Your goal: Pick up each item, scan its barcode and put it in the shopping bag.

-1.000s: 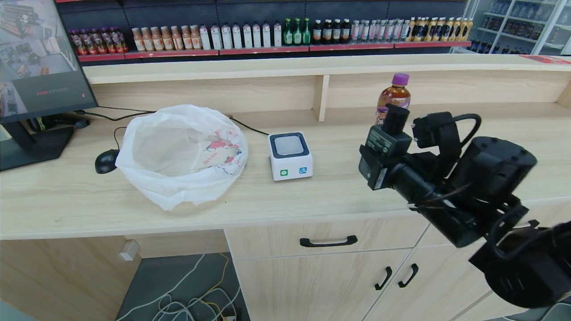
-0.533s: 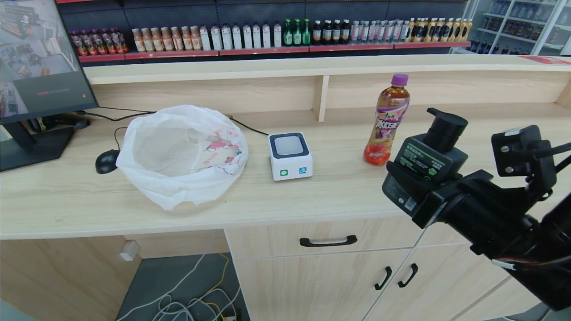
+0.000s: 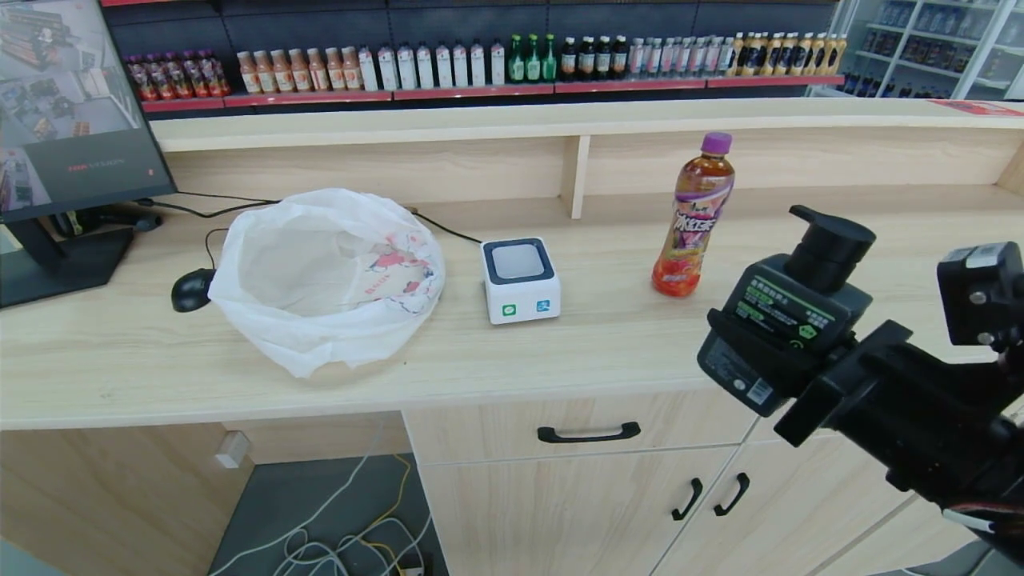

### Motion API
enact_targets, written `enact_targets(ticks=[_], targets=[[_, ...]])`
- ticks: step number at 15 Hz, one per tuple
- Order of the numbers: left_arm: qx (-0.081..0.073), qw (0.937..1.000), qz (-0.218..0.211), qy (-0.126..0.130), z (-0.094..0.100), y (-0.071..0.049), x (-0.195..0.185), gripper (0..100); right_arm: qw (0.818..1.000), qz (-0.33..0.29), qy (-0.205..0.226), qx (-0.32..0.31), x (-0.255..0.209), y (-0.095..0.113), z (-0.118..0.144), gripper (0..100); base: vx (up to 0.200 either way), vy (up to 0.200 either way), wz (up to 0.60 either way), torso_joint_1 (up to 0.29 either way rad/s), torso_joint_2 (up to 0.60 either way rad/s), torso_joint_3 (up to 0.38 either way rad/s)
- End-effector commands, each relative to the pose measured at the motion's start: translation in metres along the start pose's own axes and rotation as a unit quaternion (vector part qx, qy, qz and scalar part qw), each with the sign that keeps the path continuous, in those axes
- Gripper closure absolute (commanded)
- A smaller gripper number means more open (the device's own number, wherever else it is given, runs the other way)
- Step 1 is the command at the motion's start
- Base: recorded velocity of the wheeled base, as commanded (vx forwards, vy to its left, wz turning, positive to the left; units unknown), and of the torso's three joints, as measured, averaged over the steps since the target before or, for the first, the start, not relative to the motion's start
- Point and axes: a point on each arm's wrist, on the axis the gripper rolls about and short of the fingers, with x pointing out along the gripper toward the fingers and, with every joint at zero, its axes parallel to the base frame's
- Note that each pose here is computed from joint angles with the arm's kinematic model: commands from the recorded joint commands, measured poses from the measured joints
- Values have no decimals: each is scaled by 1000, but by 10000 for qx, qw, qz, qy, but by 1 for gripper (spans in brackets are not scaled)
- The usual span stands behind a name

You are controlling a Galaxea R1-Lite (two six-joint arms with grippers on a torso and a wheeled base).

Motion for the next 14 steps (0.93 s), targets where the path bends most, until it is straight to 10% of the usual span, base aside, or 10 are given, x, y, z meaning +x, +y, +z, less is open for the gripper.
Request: enact_targets(ticks=[1, 14], targets=[[-2, 10000, 4, 0, 0, 0, 0, 0, 9977, 601, 308, 102, 4, 3, -15, 100, 0, 0, 0, 0, 0, 0], [-2, 10000, 4, 0, 0, 0, 0, 0, 9264, 2022, 27, 3177, 43, 45, -21, 100, 0, 0, 0, 0, 0, 0]])
